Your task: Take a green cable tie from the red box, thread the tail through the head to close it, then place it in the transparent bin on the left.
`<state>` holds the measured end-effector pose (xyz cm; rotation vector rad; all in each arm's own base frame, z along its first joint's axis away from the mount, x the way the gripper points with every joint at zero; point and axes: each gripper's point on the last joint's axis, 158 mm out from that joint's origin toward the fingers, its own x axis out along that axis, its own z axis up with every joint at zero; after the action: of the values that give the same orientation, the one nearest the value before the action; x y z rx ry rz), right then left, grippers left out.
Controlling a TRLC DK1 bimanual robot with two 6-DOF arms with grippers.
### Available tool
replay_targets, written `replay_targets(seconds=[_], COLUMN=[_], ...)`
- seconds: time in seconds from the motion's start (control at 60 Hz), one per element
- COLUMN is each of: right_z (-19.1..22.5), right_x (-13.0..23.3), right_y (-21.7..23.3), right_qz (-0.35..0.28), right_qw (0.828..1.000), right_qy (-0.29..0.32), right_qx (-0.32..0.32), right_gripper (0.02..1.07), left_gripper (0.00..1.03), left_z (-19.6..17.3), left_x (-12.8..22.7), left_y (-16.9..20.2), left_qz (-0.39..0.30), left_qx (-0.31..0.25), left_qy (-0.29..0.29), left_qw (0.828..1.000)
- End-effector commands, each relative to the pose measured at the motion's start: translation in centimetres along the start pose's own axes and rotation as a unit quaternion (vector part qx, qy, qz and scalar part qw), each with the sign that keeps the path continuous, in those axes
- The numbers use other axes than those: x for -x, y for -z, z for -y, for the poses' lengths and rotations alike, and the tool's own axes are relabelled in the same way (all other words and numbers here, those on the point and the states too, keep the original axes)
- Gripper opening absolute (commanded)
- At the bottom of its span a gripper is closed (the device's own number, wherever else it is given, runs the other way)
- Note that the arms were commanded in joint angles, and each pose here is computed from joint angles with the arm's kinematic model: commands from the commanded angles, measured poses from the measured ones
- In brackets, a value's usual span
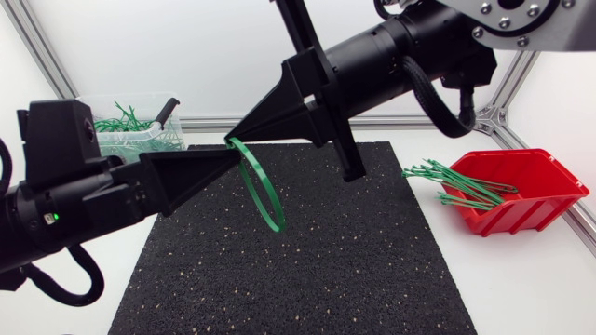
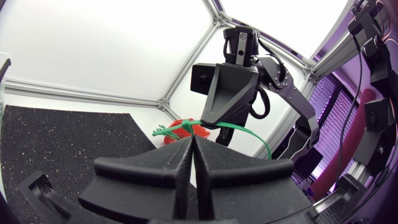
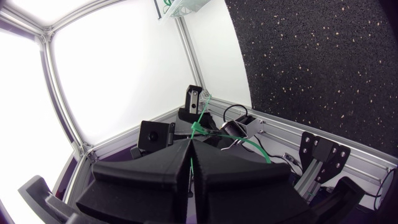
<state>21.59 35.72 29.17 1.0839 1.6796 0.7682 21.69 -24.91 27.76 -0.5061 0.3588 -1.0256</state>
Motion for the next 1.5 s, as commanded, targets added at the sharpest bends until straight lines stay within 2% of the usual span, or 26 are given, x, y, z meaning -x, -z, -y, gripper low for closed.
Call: replay_targets(seconds=[0.0,0.383,0.417,0.483,0.6,0.917,1.15,1.3,1.483], right_z=[0.6,1.9,1.6,1.2,0.7,2.0,4.9,7.2,10.1], right_x=[-0.9,-1.2,-0.8,-0.3,0.9,3.1,5.9,8.0,9.6], right_y=[-1.4,-2.0,-1.5,-0.8,0.1,2.8,0.3,-2.0,-4.1], right_qz=[0.006,0.007,0.007,0.006,0.011,0.000,0.043,0.076,0.118], right_qw=[1.000,0.999,0.999,1.000,1.000,0.998,0.994,0.986,0.970], right_qy=[0.012,0.030,0.028,0.024,0.018,0.048,0.094,0.138,0.201], right_qx=[-0.014,-0.021,-0.015,-0.006,0.011,0.041,0.047,0.054,0.068], right_gripper=[0.08,0.08,0.15,0.22,0.31,0.91,1.02,1.02,1.02], left_gripper=[0.04,0.04,0.04,0.04,0.04,0.03,0.03,0.03,0.03], left_z=[1.6,1.7,1.5,1.3,1.0,-0.2,-2.7,-4.7,-8.9], left_x=[0.4,0.6,0.5,0.5,0.6,1.0,1.3,2.3,4.3], left_y=[-0.4,-0.5,-0.4,-0.3,-0.5,-0.8,-1.9,-3.2,-5.2], left_qz=[0.008,0.011,0.009,0.009,0.008,-0.022,-0.057,-0.071,-0.091], left_qx=[-0.022,-0.027,-0.025,-0.026,-0.028,-0.021,-0.034,-0.047,-0.081], left_qy=[0.029,0.028,0.025,0.021,0.013,-0.019,-0.085,-0.136,-0.229], left_qw=[0.999,0.999,0.999,0.999,0.999,0.999,0.994,0.987,0.966])
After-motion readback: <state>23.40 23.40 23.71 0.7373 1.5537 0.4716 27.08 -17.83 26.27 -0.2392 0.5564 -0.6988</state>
